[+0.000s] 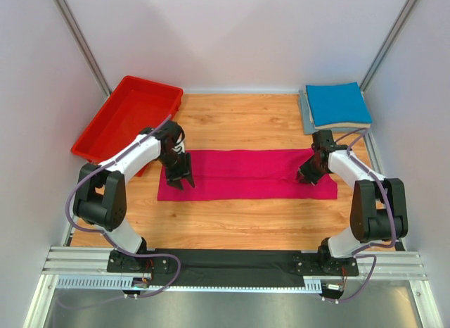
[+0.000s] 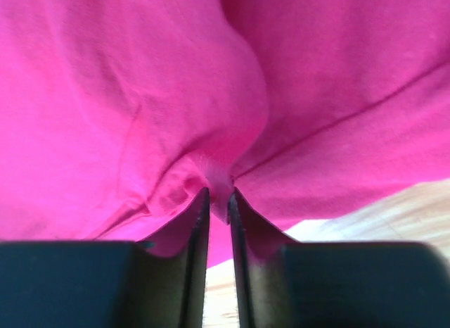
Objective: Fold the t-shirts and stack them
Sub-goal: Fold the tshirt
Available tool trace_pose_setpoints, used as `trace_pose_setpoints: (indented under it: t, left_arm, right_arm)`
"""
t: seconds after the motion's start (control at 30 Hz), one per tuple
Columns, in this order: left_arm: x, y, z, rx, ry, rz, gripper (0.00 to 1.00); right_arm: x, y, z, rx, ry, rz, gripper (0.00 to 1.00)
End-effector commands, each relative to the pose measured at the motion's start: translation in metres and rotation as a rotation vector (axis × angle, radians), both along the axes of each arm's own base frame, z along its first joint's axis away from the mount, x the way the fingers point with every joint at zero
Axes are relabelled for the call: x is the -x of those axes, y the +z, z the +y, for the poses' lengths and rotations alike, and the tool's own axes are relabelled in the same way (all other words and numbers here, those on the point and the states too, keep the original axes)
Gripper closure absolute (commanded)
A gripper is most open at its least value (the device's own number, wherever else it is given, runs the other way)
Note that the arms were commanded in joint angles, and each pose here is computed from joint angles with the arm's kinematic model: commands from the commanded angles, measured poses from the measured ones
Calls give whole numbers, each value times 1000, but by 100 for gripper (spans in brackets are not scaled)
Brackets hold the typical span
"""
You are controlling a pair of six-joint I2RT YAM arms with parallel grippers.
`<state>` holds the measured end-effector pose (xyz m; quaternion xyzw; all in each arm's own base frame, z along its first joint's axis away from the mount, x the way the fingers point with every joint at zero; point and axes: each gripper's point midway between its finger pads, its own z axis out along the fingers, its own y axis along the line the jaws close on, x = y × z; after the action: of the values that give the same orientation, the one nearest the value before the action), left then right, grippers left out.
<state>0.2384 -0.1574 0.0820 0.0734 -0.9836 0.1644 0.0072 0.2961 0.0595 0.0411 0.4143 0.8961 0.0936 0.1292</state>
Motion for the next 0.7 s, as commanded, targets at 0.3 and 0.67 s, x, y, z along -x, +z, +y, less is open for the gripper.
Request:
trace_pose_setpoints:
  t: [0.3, 0.67]
  left_arm:
    - [-15, 8, -9, 26, -7, -31, 48]
    - [-15, 3, -8, 13, -4, -15, 48]
  right_arm:
    - [-46, 21, 8, -13, 28, -106, 100]
    - [-93, 10, 39, -35, 154, -121, 100]
